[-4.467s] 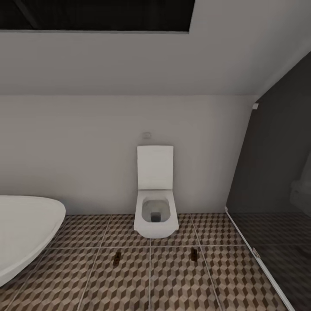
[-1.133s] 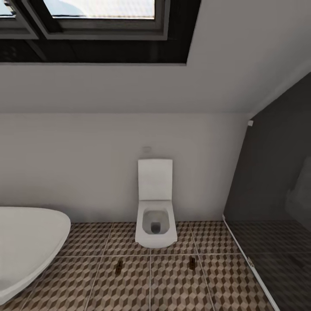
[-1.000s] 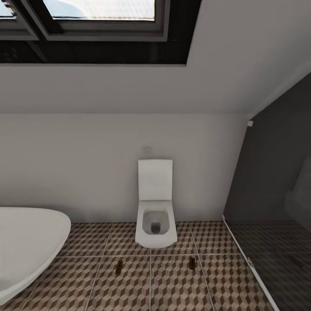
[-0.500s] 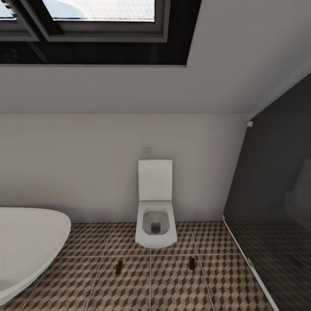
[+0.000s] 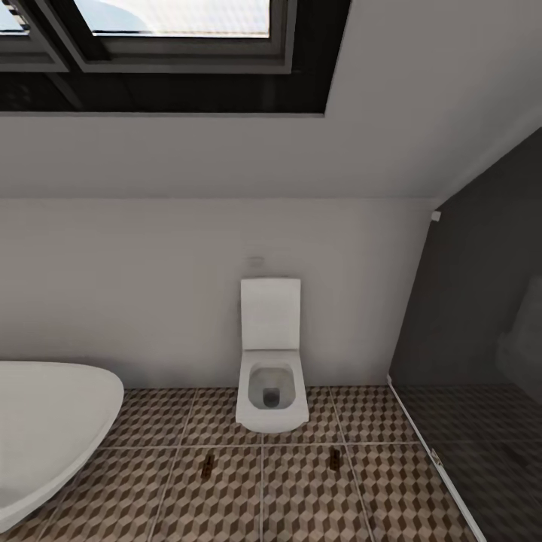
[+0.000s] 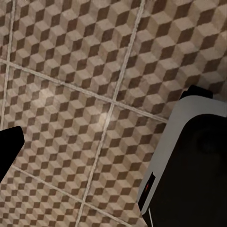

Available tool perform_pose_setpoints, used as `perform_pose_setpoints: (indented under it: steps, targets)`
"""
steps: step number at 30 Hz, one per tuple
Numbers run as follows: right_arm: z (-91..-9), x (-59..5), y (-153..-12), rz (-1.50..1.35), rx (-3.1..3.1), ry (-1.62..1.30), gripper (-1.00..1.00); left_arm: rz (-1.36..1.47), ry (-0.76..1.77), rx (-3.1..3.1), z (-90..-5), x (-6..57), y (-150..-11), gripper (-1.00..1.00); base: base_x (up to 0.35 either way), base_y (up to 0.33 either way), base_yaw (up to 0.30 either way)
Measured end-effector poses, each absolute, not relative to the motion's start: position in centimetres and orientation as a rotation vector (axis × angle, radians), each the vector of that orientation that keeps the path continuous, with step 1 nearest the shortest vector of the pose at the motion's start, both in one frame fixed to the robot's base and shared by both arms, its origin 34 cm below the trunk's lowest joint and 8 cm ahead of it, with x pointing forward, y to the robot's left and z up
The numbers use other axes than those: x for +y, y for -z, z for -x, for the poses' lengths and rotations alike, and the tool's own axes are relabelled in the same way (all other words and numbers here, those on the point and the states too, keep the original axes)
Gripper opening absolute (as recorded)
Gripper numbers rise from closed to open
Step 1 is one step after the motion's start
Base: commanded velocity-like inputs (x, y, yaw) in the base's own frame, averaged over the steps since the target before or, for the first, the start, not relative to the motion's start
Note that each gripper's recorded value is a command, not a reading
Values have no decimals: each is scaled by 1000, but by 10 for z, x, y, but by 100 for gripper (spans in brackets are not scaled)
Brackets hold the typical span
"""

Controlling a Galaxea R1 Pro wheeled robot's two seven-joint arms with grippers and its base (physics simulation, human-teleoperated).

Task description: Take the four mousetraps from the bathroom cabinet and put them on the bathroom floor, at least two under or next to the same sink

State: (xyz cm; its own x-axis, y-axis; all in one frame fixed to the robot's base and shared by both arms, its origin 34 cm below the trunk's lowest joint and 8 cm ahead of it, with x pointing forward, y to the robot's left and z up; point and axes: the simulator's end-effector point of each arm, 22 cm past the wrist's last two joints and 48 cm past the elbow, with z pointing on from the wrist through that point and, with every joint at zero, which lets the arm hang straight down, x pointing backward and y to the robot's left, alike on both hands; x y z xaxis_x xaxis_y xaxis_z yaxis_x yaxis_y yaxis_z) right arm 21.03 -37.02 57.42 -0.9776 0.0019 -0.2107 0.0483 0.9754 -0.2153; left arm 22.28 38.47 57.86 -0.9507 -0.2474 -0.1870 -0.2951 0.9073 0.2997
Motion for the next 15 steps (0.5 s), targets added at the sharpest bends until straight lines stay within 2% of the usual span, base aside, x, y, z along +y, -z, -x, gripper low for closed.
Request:
perform_pose_setpoints:
  steps: [15]
  targets:
    - [-213,-348,-571,-30,2911,283,100,416,-488,2919,-227,383,-579,100,0,0,0]
